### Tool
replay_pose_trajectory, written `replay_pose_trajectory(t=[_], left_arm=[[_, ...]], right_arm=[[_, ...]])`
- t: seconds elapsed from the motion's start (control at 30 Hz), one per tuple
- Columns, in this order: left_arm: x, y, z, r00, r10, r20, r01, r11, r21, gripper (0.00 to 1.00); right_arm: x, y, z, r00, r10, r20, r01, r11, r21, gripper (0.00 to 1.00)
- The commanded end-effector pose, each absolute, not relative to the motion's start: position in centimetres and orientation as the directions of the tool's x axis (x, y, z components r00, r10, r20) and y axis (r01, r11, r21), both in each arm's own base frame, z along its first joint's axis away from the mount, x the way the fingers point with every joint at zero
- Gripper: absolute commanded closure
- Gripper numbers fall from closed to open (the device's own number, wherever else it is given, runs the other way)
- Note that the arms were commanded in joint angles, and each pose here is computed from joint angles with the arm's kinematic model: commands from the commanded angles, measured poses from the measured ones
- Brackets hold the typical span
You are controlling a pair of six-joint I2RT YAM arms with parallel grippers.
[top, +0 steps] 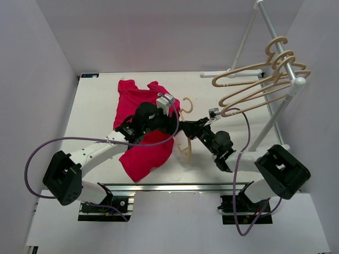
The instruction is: Place the t-shirt on the hanger
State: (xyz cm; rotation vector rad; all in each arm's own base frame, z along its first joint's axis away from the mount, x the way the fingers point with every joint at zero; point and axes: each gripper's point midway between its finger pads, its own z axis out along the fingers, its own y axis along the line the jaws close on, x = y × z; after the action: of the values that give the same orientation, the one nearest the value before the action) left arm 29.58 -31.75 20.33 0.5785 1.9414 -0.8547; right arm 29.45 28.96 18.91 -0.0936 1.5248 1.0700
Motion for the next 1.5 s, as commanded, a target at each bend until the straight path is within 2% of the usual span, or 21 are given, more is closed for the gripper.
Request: replay_pose_trajectory(t=[0.0, 0.2, 0.3, 0.4, 0.47, 0.53, 0.63, 0.67, 0.7, 0.77, 0.8, 0.9, 1.03, 1.1, 1.13, 1.2, 1.23, 1.27, 1.4, 1.43, 1.47], left_arm=[[27.7, -32.1, 23.9, -0.434, 0.048, -0.900, 0.725, 0.611, -0.317, 0.02], [25.9, -30.4, 33.8, -0.196, 0.019, -0.980, 0.816, 0.558, -0.152, 0.02], [25.4, -28.5, 38.3, -0.078, 0.001, -0.997, 0.808, 0.585, -0.063, 0.02], [26.2, -27.0, 41.0, 0.049, 0.050, -0.998, 0.769, 0.636, 0.069, 0.02], [27.2, -26.6, 40.9, 0.157, 0.178, -0.971, 0.744, 0.625, 0.235, 0.02], [28.8, -27.0, 39.1, 0.267, 0.346, -0.899, 0.717, 0.552, 0.425, 0.02], [28.7, -27.9, 37.0, 0.381, 0.506, -0.774, 0.772, 0.286, 0.567, 0.02], [29.0, -28.3, 33.6, 0.322, 0.574, -0.753, 0.834, 0.204, 0.512, 0.02], [29.2, -28.7, 34.9, 0.350, 0.561, -0.750, 0.839, 0.169, 0.518, 0.02], [29.4, -28.8, 30.5, 0.341, 0.649, -0.680, 0.890, 0.009, 0.456, 0.02], [30.0, -28.9, 31.6, 0.359, 0.657, -0.662, 0.881, -0.005, 0.473, 0.02], [31.8, -28.0, 29.2, 0.309, 0.732, -0.607, 0.910, -0.042, 0.412, 0.02], [33.5, -27.3, 27.2, 0.368, 0.752, -0.547, 0.887, -0.108, 0.448, 0.03], [33.6, -27.4, 25.4, 0.391, 0.764, -0.513, 0.893, -0.179, 0.414, 0.09], [33.0, -27.2, 25.0, 0.389, 0.767, -0.511, 0.903, -0.207, 0.376, 0.18], [33.1, -27.1, 23.3, 0.390, 0.777, -0.494, 0.906, -0.227, 0.357, 0.29], [33.2, -27.2, 22.8, 0.388, 0.778, -0.494, 0.907, -0.228, 0.354, 0.49], [33.1, -27.3, 21.9, 0.383, 0.780, -0.496, 0.913, -0.236, 0.334, 0.56], [32.7, -27.9, 20.7, 0.404, 0.757, -0.514, 0.910, -0.276, 0.309, 0.61], [32.6, -27.9, 20.5, 0.404, 0.757, -0.514, 0.911, -0.281, 0.302, 0.60], [32.4, -27.9, 20.5, 0.407, 0.752, -0.519, 0.910, -0.287, 0.298, 0.56]], right_arm=[[24.7, 24.0, 35.2, 0.168, 0.785, -0.596, -0.831, 0.438, 0.343, 1.00], [22.8, 21.5, 35.5, 0.263, 0.761, -0.593, -0.810, 0.508, 0.293, 1.00], [22.3, 21.2, 36.1, 0.293, 0.753, -0.589, -0.813, 0.521, 0.262, 1.00], [22.1, 21.2, 36.5, 0.301, 0.755, -0.583, -0.816, 0.520, 0.252, 1.00], [21.2, 21.3, 36.8, 0.307, 0.751, -0.585, -0.834, 0.508, 0.214, 1.00], [20.7, 21.1, 37.0, 0.308, 0.754, -0.580, -0.842, 0.500, 0.202, 1.00], [19.9, 20.6, 37.3, 0.323, 0.756, -0.570, -0.846, 0.500, 0.184, 1.00], [19.4, 20.4, 37.5, 0.328, 0.758, -0.563, -0.850, 0.497, 0.173, 1.00], [19.3, 20.4, 37.3, 0.328, 0.752, -0.572, -0.851, 0.498, 0.167, 1.00], [19.2, 20.5, 37.2, 0.325, 0.748, -0.579, -0.853, 0.496, 0.162, 1.00], [19.3, 20.7, 37.0, 0.321, 0.740, -0.591, -0.851, 0.500, 0.163, 1.00], [18.8, 21.2, 37.0, 0.309, 0.739, -0.599, -0.871, 0.472, 0.133, 1.00], [18.8, 22.1, 36.7, 0.295, 0.728, -0.618, -0.883, 0.455, 0.115, 1.00], [19.5, 22.5, 36.4, 0.293, 0.709, -0.642, -0.873, 0.472, 0.123, 1.00], [19.8, 22.7, 36.4, 0.296, 0.701, -0.649, -0.871, 0.478, 0.119, 1.00], [19.6, 22.7, 36.4, 0.300, 0.702, -0.646, -0.873, 0.475, 0.111, 1.00], [19.5, 22.8, 36.5, 0.299, 0.704, -0.644, -0.878, 0.467, 0.103, 1.00], [19.5, 23.1, 36.4, 0.286, 0.702, -0.653, -0.882, 0.459, 0.107, 1.00], [19.4, 23.9, 36.1, 0.257, 0.693, -0.673, -0.897, 0.430, 0.100, 1.00], [19.3, 23.9, 36.2, 0.247, 0.700, -0.670, -0.901, 0.421, 0.106, 1.00], [19.3, 23.8, 36.2, 0.252, 0.699, -0.669, -0.900, 0.424, 0.104, 1.00]])
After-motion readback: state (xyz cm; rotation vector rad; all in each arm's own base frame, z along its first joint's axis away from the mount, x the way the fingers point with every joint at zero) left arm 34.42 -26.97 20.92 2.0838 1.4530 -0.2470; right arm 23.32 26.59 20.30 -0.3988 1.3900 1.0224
